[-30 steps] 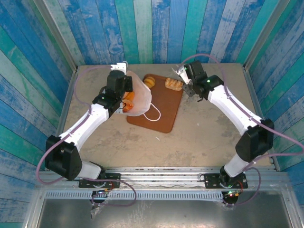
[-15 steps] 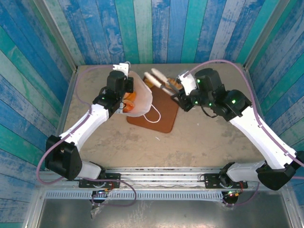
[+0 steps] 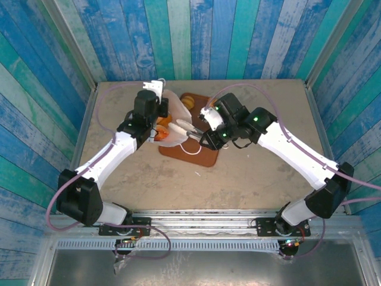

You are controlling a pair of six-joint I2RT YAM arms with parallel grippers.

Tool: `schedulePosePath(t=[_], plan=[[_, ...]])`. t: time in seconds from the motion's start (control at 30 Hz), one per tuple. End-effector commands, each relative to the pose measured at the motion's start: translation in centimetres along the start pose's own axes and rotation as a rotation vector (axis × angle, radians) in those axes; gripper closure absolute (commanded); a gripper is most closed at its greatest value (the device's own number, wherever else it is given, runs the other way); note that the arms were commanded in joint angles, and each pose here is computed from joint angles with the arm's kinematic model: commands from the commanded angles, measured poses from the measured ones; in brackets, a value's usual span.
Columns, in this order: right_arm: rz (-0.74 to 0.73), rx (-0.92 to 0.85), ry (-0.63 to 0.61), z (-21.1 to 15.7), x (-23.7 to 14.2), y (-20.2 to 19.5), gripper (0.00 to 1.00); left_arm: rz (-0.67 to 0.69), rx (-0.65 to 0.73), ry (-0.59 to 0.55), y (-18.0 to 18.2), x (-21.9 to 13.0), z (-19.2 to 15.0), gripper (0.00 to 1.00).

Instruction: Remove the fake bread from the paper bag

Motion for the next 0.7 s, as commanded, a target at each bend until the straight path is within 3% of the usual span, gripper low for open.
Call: schedulePosePath(t=[0.0,0.23,0.67], plan=[[0.070,-0.009,0.032,0.4,0.9,1.0,0.57,-0.031,0.009,-0.126,0.0,-2.2,3.1,1.00],[0.054,-0.094,0.156,0.2,3.0,0.2,0.55,-0.074,0.080,-0.130,-0.4,-3.1,2.7,1.00],[-0.092,-0.255,0.165,1.5,4.8,-0.9,0.53,-0.100,0.090,-0.139,-0.7,-3.3,3.3,1.00]])
Point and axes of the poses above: each hand's point on the last joint's axis, 136 mm out from that joint toward the fingers, its own x axis out along the fingers, its own y axis along the line the jaws close on, z = x × y, the point moved 4 cm from there along -x, back along the fingers
